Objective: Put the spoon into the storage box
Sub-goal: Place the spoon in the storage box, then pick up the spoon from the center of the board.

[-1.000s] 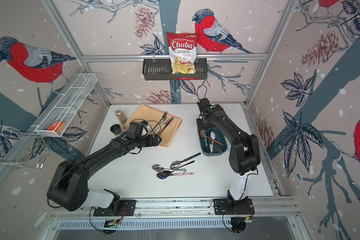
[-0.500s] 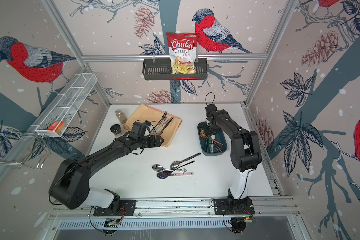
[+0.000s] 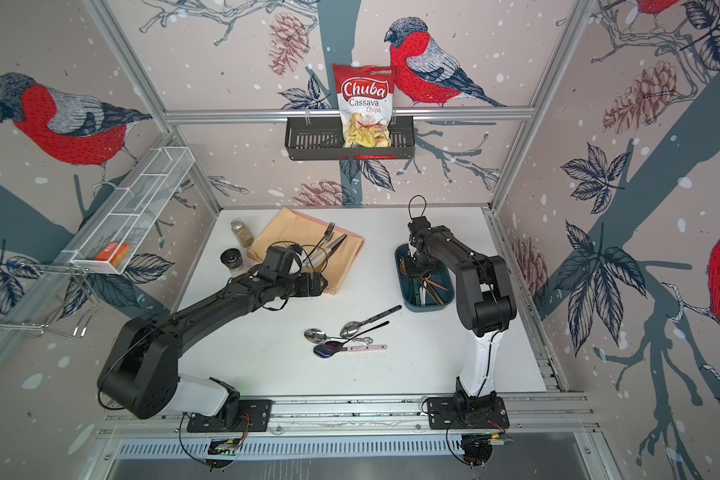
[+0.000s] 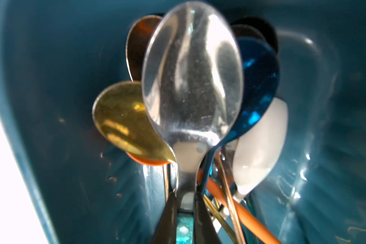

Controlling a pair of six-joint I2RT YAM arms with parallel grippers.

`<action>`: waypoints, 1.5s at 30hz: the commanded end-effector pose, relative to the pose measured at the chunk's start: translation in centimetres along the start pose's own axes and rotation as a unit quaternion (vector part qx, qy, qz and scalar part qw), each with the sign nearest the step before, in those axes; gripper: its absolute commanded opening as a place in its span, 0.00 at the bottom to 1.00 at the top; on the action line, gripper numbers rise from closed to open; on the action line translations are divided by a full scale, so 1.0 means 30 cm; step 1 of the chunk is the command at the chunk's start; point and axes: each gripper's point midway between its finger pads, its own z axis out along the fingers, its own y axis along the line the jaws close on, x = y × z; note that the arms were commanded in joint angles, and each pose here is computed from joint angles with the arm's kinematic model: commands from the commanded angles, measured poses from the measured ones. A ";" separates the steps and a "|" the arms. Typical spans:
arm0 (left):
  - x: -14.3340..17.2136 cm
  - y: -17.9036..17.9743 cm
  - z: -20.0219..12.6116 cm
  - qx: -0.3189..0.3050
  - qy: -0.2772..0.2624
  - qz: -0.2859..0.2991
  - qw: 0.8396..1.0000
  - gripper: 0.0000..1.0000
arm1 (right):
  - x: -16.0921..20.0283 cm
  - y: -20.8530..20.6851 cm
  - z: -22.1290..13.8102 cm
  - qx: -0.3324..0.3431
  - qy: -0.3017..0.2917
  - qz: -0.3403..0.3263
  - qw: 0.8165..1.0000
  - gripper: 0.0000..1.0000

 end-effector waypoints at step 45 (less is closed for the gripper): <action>0.212 0.301 -0.141 0.015 -0.028 -0.229 0.973 0.96 | 0.426 0.533 -0.027 -0.010 -0.053 -0.448 0.892 0.57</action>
